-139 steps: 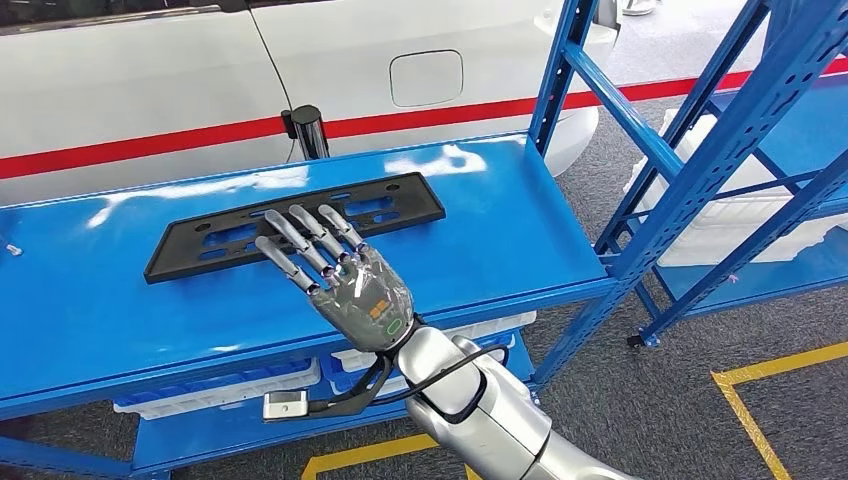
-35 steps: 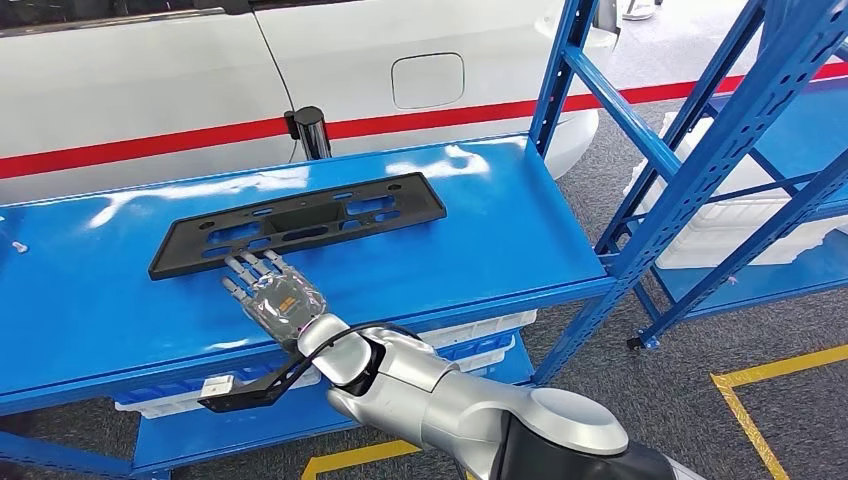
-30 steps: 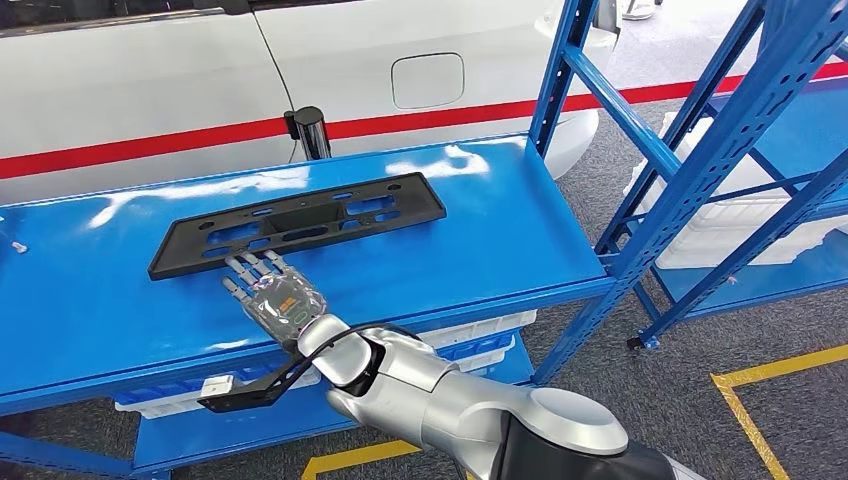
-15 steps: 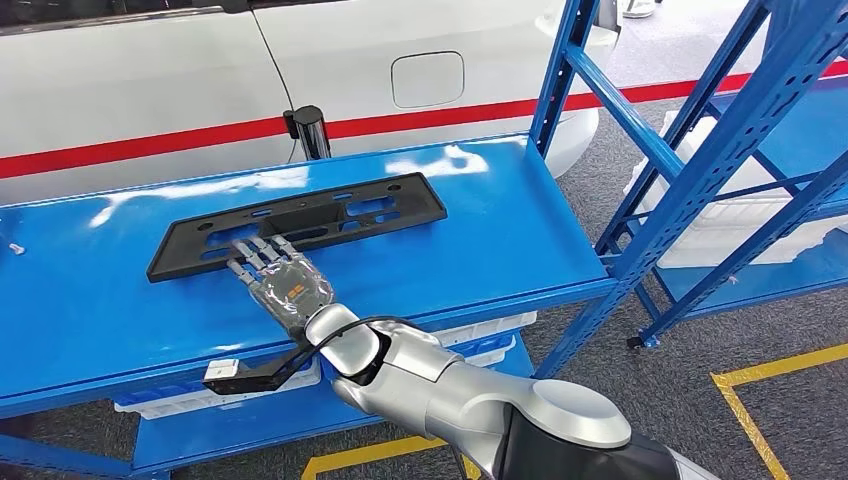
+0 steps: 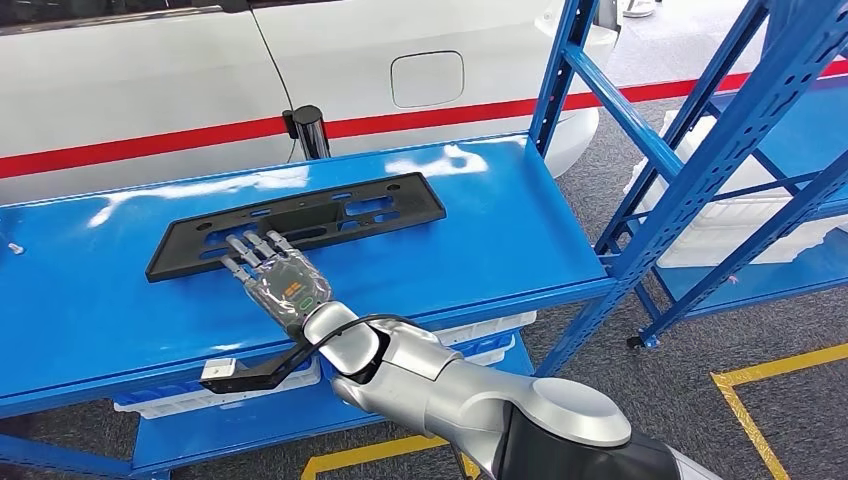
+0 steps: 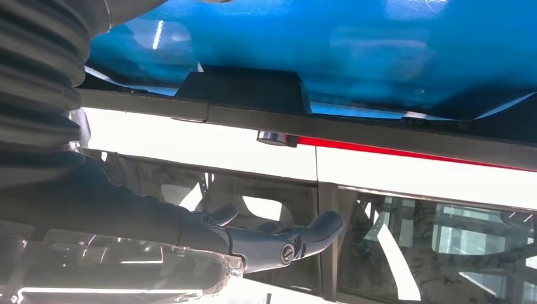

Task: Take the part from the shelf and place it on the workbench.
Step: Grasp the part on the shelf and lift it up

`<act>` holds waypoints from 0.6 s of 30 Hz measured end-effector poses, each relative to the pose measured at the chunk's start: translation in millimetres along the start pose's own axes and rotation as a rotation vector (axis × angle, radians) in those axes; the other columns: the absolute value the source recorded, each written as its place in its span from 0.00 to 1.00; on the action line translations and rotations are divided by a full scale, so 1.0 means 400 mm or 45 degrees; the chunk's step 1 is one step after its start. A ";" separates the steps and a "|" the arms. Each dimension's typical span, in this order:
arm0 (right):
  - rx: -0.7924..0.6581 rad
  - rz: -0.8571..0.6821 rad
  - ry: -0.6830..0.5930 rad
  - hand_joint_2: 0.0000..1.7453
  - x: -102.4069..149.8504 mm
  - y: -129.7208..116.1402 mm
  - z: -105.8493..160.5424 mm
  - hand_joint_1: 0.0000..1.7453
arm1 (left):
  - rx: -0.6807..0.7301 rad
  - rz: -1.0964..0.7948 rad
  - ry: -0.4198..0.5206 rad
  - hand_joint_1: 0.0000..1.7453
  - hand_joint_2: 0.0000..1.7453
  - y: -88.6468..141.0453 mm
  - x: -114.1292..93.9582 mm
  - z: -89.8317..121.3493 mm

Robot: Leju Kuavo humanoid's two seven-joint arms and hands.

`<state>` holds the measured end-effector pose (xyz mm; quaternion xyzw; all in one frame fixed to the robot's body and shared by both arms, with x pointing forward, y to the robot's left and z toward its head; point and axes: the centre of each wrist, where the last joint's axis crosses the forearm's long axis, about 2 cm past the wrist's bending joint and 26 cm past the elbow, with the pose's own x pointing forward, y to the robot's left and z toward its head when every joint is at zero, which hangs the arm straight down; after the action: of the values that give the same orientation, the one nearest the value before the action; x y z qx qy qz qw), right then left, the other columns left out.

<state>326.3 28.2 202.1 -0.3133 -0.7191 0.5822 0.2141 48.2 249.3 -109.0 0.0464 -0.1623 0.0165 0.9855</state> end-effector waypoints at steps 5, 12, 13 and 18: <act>0.000 -0.002 -0.010 1.00 0.000 0.000 0.000 0.00 | 0.001 -0.005 -0.001 0.00 0.00 0.001 0.000 0.000; 0.002 -0.002 -0.013 1.00 0.001 0.000 0.000 0.00 | 0.002 -0.008 -0.001 0.00 0.00 0.003 0.000 0.000; 0.003 -0.003 -0.013 1.00 0.001 0.000 0.000 0.00 | 0.003 -0.008 -0.001 0.00 0.00 0.003 0.000 0.000; 0.007 -0.014 -0.022 1.00 0.000 0.001 0.000 0.00 | 0.012 -0.016 -0.004 0.00 0.00 0.003 0.000 0.000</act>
<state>326.1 28.3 201.8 -0.3038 -0.7210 0.5855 0.2120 48.3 250.6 -109.1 0.0522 -0.1636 0.0110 0.9851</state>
